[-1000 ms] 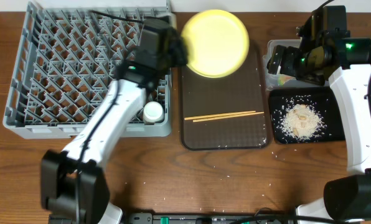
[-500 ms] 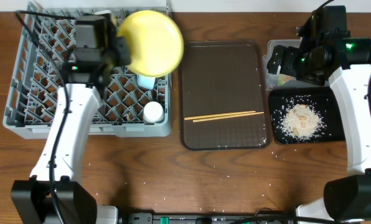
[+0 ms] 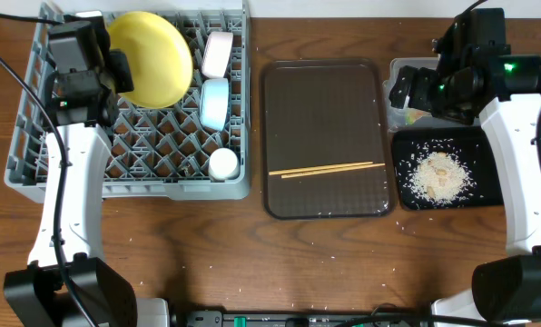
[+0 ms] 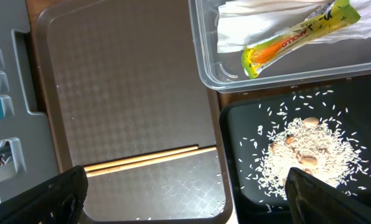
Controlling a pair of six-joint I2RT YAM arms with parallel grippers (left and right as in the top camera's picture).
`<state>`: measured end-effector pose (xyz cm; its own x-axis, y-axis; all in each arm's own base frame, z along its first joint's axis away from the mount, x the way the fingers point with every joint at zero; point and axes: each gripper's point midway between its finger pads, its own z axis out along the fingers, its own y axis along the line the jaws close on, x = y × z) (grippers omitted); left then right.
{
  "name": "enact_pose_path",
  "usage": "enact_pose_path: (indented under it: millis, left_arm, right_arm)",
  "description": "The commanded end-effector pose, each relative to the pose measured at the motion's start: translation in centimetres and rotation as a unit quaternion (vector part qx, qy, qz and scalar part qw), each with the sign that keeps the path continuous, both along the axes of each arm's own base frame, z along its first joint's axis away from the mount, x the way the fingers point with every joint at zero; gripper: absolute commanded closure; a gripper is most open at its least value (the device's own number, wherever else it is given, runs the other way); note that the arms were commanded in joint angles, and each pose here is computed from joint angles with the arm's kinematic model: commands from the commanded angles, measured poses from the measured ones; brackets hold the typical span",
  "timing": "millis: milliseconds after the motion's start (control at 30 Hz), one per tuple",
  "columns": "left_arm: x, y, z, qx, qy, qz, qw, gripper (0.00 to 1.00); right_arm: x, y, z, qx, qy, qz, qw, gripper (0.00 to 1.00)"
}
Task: Sort waste into correct bins and load items into the dishwasher
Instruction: 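Lift yellow plate and carry it left over the rack, then lower yellow plate upright into rack slots with left gripper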
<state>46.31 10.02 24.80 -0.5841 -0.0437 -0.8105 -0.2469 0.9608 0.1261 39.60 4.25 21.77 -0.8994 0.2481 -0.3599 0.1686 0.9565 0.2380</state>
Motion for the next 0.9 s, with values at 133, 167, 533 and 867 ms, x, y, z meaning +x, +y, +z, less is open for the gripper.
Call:
enact_pose_path:
  millis: [133,167,533,867]
  left_arm:
    - [0.5,2.2,-0.7,0.083,0.028,0.015,0.996,0.93]
    - [0.7,2.2,-0.9,0.085,0.030,0.016,0.996,0.93]
    - [2.0,-0.2,-3.5,0.105,0.059,-0.010,0.993,0.93]
    - [2.5,-1.2,-5.8,0.124,0.088,-0.007,0.988,0.92]
  right_arm:
    - [0.1,0.3,0.1,-0.004,-0.002,0.007,1.000,0.01]
    - [0.0,0.3,0.1,-0.004,-0.002,0.008,1.000,0.01]
    - [0.1,0.1,0.1,-0.005,-0.002,0.005,1.000,0.01]
    - [0.1,0.2,0.1,-0.004,-0.002,0.007,1.000,0.01]
